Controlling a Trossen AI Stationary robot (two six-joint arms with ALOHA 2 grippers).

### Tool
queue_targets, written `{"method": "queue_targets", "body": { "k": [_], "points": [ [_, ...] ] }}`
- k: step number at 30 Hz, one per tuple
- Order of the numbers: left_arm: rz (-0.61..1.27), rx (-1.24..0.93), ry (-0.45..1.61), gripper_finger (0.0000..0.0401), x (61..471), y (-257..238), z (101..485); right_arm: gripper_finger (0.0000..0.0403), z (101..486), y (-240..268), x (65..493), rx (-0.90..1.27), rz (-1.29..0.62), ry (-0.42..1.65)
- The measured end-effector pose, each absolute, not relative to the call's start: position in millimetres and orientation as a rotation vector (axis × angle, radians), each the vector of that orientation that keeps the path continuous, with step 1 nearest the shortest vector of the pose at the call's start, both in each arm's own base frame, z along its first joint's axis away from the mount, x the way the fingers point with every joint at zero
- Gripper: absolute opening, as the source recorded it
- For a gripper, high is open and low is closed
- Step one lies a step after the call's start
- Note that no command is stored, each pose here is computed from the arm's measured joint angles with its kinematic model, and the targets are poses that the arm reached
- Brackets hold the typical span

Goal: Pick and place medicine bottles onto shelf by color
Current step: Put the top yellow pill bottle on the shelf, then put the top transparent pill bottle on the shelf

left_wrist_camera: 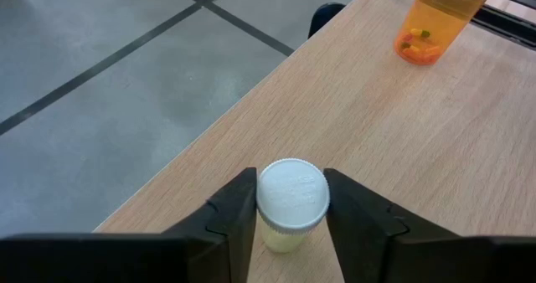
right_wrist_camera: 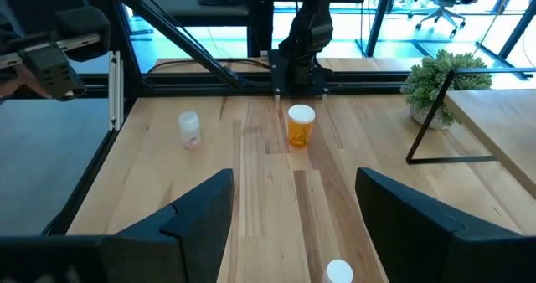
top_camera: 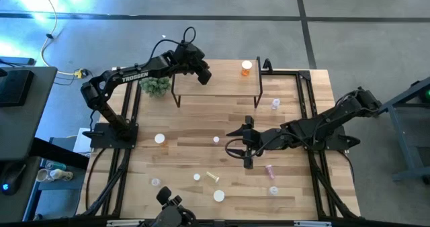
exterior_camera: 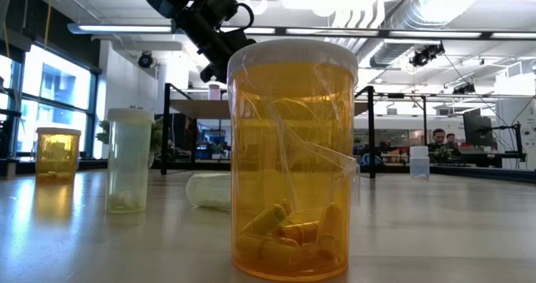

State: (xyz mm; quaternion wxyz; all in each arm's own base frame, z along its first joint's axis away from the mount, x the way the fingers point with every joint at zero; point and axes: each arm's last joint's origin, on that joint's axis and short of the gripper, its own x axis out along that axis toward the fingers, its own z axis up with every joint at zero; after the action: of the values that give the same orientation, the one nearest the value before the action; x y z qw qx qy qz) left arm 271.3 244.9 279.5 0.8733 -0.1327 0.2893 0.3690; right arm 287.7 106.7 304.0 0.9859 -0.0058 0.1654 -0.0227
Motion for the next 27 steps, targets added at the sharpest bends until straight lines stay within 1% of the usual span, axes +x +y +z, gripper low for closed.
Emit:
{"method": "queue_targets", "body": {
  "k": [17,21,27],
  "points": [
    [0.776,-0.289,0.591,0.0165,271,245,281,0.0243,304,107,288,-0.012,-0.046,0.332],
    [0.777,-0.279,0.561,0.0174,267,241,292,0.0243,304,107,288,-0.012,-0.046,0.332],
    [0.78,-0.257,0.498,0.0179,253,229,318,0.0243,304,107,288,-0.012,-0.046,0.332]
  ]
}}
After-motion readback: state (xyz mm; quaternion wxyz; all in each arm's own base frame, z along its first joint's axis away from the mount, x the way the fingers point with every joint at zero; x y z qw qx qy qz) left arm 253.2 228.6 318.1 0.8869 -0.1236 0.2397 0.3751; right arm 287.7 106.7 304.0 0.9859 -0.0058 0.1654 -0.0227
